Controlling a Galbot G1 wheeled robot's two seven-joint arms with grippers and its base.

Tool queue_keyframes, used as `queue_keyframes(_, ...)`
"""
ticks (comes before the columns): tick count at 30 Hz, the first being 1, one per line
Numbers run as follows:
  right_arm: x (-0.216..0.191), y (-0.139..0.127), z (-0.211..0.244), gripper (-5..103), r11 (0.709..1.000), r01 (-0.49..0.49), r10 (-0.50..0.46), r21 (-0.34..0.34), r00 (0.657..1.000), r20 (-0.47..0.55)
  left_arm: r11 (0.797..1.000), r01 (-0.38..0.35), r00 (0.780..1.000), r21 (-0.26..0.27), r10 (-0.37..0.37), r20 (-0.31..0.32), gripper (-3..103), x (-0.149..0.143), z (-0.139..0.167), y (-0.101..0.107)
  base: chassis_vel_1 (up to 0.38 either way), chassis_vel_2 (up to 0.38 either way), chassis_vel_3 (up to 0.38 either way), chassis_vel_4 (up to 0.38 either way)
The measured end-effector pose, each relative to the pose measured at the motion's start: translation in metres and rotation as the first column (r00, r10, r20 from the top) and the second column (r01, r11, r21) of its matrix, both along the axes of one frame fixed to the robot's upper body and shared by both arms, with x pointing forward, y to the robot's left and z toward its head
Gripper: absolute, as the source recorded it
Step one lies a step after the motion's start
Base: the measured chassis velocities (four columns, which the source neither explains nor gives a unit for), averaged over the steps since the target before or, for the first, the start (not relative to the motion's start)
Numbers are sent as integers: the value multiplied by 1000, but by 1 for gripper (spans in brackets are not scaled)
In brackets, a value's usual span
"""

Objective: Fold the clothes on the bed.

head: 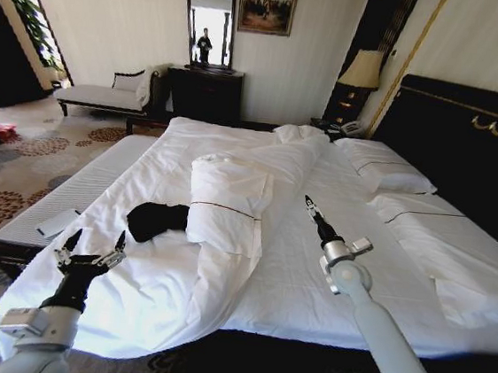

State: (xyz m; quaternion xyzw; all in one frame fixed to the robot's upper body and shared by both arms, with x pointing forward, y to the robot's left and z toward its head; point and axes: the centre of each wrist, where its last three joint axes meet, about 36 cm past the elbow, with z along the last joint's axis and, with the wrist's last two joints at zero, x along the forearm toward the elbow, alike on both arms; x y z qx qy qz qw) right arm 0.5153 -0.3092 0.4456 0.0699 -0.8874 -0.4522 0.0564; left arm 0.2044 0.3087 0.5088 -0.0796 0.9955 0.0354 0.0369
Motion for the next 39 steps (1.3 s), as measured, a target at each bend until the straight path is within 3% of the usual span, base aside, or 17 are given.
queue_keyframes(13, 80, 45, 14, 100, 992, -104, 109, 75, 992, -63, 999, -45, 999, 17, 45, -11, 100, -10, 1, 5, 0, 0, 0, 0)
queue_keyframes(21, 106, 79, 9, 100, 982, -159, 170, 103, 979, -112, 997, -67, 998, 29, 67, -11, 100, -14, 4, 7, 0, 0, 0, 0)
queue_keyframes(27, 117, 106, 4, 100, 978, -188, 199, 87, 971, -130, 996, -79, 997, 29, 79, -2, 100, -16, 4, 7, 0, 0, 0, 0)
queue_keyframes(39, 159, 114, 20, 100, 982, -190, 190, 5, 977, -93, 995, -91, 996, 26, 92, -5, 100, -15, -4, 7, 0, 0, 0, 0)
